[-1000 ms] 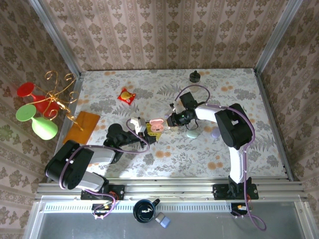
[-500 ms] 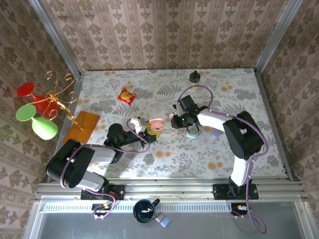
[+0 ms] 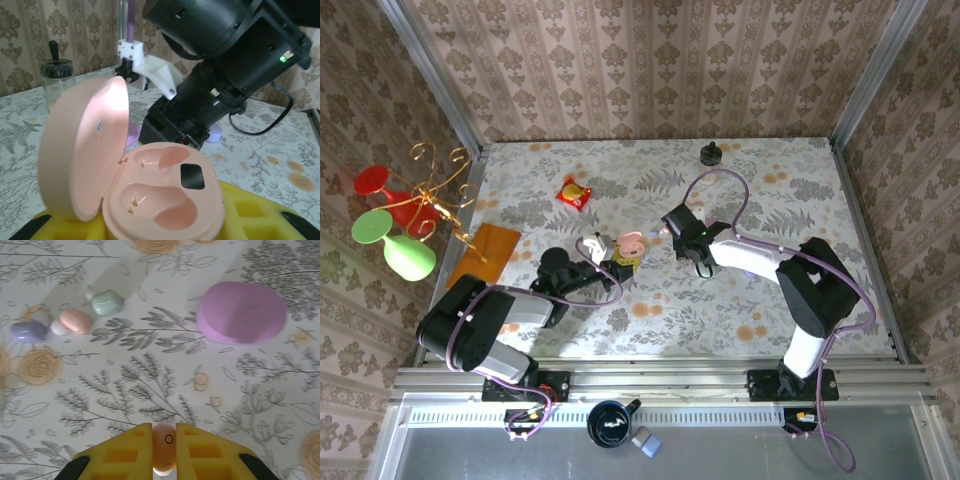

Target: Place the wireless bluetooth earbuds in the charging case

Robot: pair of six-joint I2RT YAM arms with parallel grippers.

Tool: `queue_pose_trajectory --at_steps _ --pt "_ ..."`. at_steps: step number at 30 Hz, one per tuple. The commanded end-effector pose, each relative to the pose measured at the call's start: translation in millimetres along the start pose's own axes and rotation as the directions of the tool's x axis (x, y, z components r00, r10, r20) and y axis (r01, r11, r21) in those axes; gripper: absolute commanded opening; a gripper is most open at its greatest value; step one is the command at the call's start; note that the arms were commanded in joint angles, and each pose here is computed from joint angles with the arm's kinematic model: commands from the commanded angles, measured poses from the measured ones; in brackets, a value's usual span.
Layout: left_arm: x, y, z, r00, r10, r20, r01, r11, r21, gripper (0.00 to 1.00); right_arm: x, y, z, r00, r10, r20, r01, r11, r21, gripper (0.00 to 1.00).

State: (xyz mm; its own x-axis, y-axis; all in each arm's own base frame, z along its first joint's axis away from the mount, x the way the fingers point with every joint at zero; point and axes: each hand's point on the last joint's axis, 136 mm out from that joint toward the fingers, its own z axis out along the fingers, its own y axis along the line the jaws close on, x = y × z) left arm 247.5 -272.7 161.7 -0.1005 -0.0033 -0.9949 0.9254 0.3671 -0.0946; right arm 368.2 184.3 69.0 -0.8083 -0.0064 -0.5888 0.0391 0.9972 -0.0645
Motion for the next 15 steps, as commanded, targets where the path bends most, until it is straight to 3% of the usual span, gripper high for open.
queue_pose_trajectory --at_steps 1,5,10,15 --pt "1 13 1 1.000 0.028 -0.011 -0.028 0.998 -0.061 0.31 -19 -16 -22 0.997 0.034 0.075 -0.040 0.997 0.073 0.15" --pt "2 14 3 1.000 0.019 -0.022 -0.021 0.998 -0.059 0.31 -22 -5 -39 0.994 0.018 0.108 -0.019 1.000 0.003 0.15" --pt "5 13 6 0.999 0.009 -0.038 -0.011 0.999 -0.038 0.31 -28 20 -72 0.979 -0.009 0.203 0.053 0.975 -0.214 0.15" --pt "6 -1 9 0.999 0.017 -0.041 -0.014 0.999 0.051 0.31 -28 52 -120 0.933 -0.081 0.350 0.247 0.852 -0.462 0.16"
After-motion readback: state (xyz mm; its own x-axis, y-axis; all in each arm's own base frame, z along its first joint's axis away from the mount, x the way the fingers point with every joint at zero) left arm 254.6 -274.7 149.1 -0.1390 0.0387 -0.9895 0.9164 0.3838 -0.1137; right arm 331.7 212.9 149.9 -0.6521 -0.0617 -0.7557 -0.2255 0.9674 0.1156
